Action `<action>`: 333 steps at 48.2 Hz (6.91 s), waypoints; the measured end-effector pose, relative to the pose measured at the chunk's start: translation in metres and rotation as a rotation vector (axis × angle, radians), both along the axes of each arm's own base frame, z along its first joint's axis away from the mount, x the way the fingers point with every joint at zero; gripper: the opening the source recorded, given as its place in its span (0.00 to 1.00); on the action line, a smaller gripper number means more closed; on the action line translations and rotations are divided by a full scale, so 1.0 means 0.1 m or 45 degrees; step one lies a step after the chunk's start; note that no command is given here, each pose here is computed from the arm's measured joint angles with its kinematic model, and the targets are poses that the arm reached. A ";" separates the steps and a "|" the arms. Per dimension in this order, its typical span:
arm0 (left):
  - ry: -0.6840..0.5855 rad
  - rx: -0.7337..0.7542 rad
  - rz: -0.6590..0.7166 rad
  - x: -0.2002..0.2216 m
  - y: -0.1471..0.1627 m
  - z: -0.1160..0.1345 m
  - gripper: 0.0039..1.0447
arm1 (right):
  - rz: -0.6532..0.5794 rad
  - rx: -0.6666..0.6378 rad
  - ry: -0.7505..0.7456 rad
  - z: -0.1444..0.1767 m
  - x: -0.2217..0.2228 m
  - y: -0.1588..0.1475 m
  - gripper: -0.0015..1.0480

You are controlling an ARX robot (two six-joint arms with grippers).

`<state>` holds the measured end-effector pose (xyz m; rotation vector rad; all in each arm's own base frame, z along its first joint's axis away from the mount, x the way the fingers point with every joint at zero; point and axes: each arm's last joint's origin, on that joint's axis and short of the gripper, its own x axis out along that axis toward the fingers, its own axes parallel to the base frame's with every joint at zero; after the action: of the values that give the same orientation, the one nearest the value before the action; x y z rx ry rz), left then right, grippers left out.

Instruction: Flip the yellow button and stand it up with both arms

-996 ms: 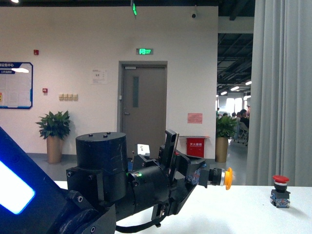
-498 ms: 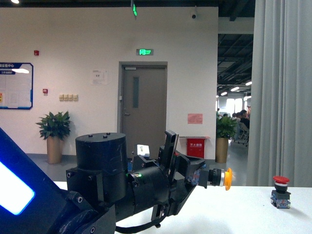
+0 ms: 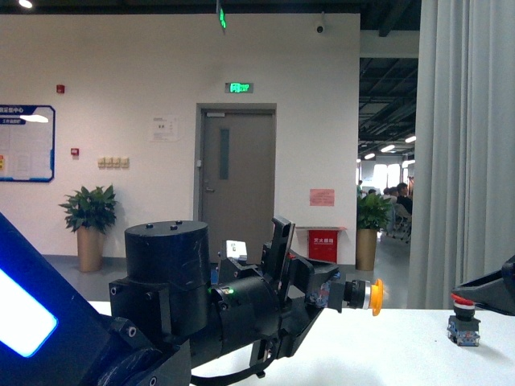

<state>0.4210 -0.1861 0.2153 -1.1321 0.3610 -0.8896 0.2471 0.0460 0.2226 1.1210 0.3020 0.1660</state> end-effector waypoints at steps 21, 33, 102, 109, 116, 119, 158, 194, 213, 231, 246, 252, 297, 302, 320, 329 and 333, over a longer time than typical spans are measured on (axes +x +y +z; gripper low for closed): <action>0.000 0.000 0.000 0.00 0.00 0.00 0.35 | -0.005 0.179 0.041 0.06 0.32 0.27 0.93; 0.000 0.000 0.000 0.00 0.00 0.00 0.35 | -0.018 0.387 0.050 0.10 0.43 0.42 0.93; 0.000 0.000 0.000 0.00 0.00 0.00 0.34 | -0.148 0.717 0.104 0.06 1.00 0.79 0.93; 0.000 0.000 0.000 0.00 0.00 0.00 0.34 | -0.151 0.722 0.094 0.07 1.03 0.79 0.93; 0.000 0.000 0.000 0.00 0.00 0.00 0.34 | -0.169 0.729 0.082 0.08 1.07 0.73 0.93; 0.000 0.000 0.000 0.00 0.00 0.00 0.34 | -0.178 0.729 0.082 0.07 1.08 0.71 0.93; -0.003 -0.001 0.001 0.00 0.00 0.01 0.38 | -0.199 0.717 0.102 0.01 1.10 0.68 0.35; -0.003 -0.001 0.000 0.00 0.00 0.01 0.94 | -0.202 0.653 0.077 0.04 0.98 0.59 0.35; -0.381 1.221 1.165 -0.81 0.87 -0.12 0.41 | -0.208 0.582 0.069 0.04 0.86 0.52 0.35; -0.443 1.429 1.124 -1.76 1.48 -0.37 0.03 | -0.205 0.543 0.053 0.10 0.80 0.50 0.35; -0.444 1.438 1.120 -2.27 1.70 -0.53 0.03 | -0.203 0.534 0.043 0.13 0.77 0.49 0.35; -0.435 1.444 1.113 -2.38 1.73 -0.55 0.03 | -0.203 0.532 0.042 0.13 0.76 0.49 0.35; -0.479 1.420 1.148 -2.94 1.86 -0.42 0.03 | -0.224 0.517 0.038 0.14 0.73 0.42 0.34; -0.481 1.419 1.150 -2.97 1.86 -0.41 0.03 | -0.225 0.513 0.038 0.15 0.73 0.41 0.34; -0.484 1.418 1.152 -3.06 1.86 -0.41 0.03 | -0.228 0.504 0.034 0.16 0.72 0.39 0.34; -0.484 1.418 1.152 -3.09 1.86 -0.41 0.03 | -0.230 0.502 0.033 0.16 0.73 0.39 0.34; -0.484 1.418 1.152 -3.11 1.86 -0.41 0.03 | -0.230 0.500 0.032 0.17 0.72 0.38 0.34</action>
<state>0.1097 -0.0002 0.1745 -0.0079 -0.0269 -0.0016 0.3195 0.0845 0.2391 1.5337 0.1923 0.0514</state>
